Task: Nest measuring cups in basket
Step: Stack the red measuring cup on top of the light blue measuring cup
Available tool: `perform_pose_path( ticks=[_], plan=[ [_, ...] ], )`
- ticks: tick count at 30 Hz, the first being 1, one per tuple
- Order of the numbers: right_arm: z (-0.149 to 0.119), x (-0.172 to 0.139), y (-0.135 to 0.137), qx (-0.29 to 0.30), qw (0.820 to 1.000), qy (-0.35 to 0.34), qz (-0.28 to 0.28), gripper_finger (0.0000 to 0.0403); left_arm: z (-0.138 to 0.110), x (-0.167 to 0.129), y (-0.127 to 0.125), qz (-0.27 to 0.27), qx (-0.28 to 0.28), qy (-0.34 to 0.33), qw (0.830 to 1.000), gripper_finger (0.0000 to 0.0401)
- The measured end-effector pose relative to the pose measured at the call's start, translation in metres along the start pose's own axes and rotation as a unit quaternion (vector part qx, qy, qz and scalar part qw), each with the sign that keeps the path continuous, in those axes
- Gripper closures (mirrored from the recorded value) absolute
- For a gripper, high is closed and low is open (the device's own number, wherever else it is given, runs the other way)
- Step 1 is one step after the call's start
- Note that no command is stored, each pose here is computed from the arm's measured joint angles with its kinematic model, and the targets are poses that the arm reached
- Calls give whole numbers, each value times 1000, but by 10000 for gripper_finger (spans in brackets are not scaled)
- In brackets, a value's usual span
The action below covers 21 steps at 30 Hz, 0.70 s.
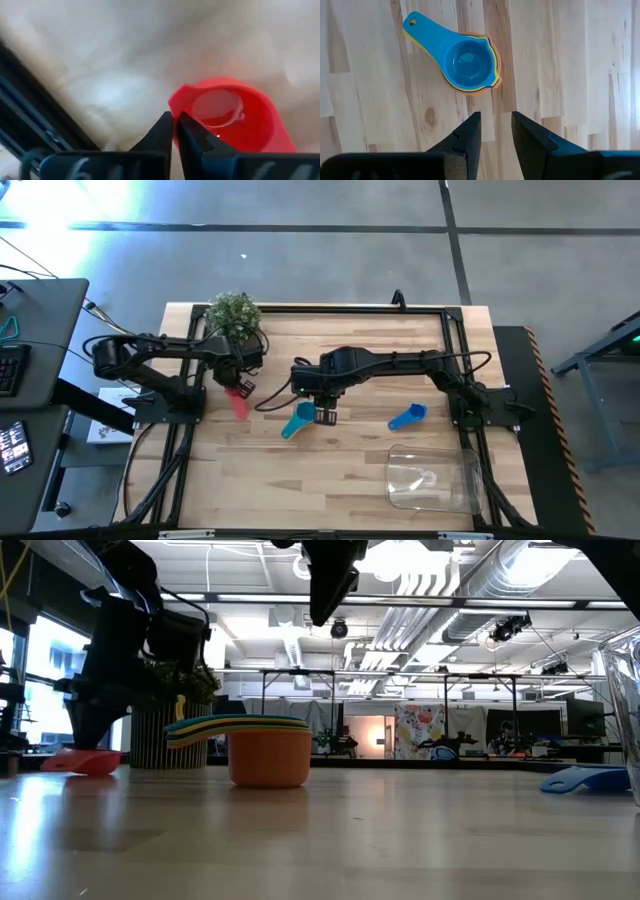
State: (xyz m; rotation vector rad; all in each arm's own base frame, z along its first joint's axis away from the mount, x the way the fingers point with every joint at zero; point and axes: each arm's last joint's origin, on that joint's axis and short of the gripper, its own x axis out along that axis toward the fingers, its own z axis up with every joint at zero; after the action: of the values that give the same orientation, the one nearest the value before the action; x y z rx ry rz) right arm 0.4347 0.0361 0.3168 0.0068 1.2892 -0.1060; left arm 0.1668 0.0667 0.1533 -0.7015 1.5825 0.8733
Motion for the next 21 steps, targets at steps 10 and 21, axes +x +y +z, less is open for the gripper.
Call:
perform_pose_path(
  ticks=[10,21],
  plan=[
    [-1,-1,0,67,998,5,-1,304,-14,-52,-14,-78,68,-88,991,399],
    [-9,-30,9,144,989,-31,-12,304,-37,-107,-23,-151,187,-196,951,400]
  ],
)
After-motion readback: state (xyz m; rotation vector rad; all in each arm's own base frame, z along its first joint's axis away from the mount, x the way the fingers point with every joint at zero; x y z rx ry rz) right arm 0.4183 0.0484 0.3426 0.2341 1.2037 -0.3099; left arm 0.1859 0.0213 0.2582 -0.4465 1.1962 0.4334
